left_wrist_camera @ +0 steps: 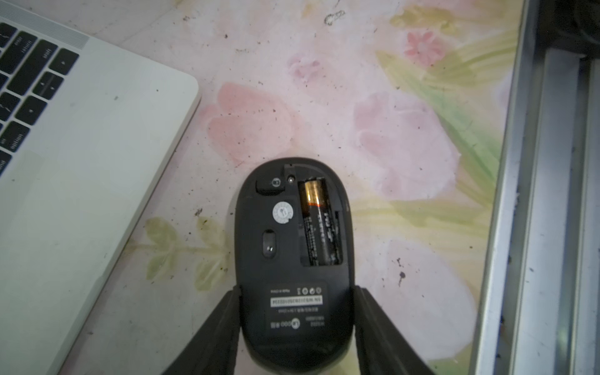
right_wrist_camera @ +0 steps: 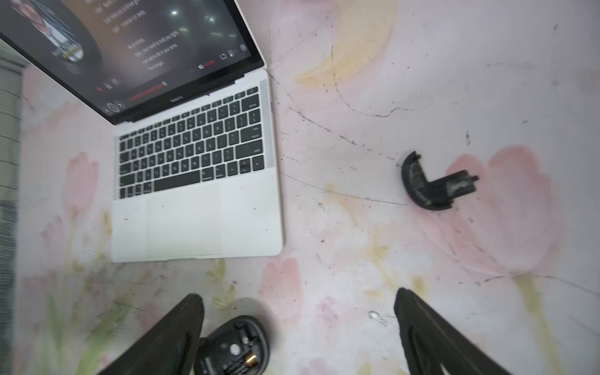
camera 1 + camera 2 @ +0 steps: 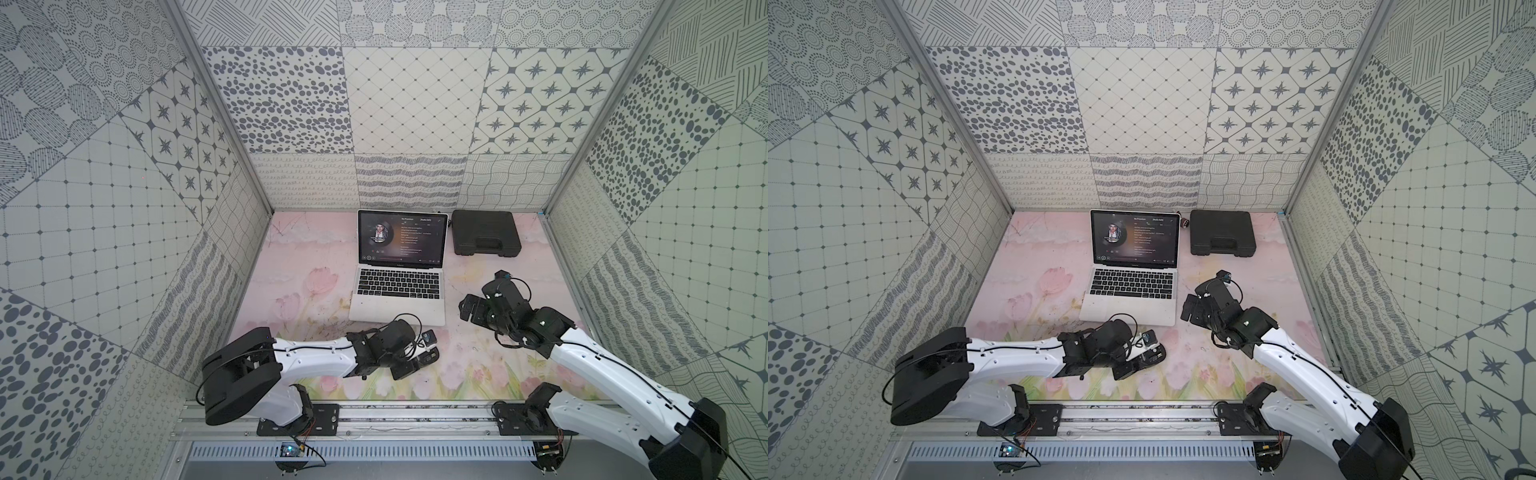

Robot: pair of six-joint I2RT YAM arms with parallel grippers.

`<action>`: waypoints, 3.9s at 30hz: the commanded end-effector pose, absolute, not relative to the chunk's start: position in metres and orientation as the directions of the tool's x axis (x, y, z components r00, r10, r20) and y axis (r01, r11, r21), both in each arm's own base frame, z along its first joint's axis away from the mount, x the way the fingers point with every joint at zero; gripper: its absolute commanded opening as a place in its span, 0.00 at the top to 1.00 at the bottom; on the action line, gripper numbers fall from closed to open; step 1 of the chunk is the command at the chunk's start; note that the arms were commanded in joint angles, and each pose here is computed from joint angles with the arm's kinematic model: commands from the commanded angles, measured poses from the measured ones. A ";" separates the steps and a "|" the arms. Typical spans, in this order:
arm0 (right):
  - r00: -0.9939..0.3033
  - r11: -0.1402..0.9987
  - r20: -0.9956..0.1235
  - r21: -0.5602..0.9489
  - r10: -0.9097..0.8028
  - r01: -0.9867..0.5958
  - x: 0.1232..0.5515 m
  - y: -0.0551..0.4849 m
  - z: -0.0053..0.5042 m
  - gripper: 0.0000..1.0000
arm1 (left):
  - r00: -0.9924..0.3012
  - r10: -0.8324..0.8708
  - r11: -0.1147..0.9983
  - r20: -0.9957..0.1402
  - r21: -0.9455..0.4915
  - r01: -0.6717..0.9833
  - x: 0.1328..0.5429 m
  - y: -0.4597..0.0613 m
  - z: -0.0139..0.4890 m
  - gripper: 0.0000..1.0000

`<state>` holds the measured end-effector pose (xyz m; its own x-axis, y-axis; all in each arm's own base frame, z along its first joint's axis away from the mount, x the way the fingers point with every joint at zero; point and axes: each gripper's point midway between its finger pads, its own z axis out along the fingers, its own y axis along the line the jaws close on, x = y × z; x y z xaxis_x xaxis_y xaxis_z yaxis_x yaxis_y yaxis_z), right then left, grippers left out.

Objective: Remove the wireless mouse receiver from the laptop
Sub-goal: Insert the USB plug into the mouse, then pick up the lid from the center of the board.

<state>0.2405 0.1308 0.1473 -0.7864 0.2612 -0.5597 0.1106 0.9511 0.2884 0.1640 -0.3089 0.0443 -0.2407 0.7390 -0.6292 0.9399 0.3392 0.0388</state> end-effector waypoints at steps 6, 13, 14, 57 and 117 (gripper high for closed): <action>-0.814 0.997 -0.577 0.070 0.068 0.034 0.244 0.095 0.126 0.04 | -0.189 0.774 0.205 -0.605 -0.044 0.978 0.154 -0.308 0.029 0.93; -0.816 0.995 -0.573 0.099 0.084 0.033 0.246 0.096 0.129 0.03 | -0.213 0.772 0.240 -0.599 -0.036 0.970 0.161 -0.307 0.031 0.01; -0.815 0.994 -0.574 0.102 0.086 0.033 0.246 0.095 0.130 0.03 | -0.215 0.770 0.245 -0.601 -0.032 0.969 0.162 -0.306 0.033 0.01; -0.979 0.964 -0.163 -0.252 -0.126 -0.082 0.303 0.065 0.025 0.63 | -0.806 0.110 0.576 -0.582 -0.623 0.529 0.187 -0.258 0.156 0.00; -0.881 -0.141 -0.433 0.876 0.191 -0.461 0.204 0.255 0.423 1.00 | -0.707 -0.136 -0.148 -0.694 -0.691 0.707 0.187 -0.275 0.380 0.08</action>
<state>0.2150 0.2574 0.4092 -0.8961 0.1855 -0.4033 -0.4255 -0.1005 0.8993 0.2050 -0.2837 0.3358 -0.7687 -0.0933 -0.6328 0.6358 -0.0026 -0.7719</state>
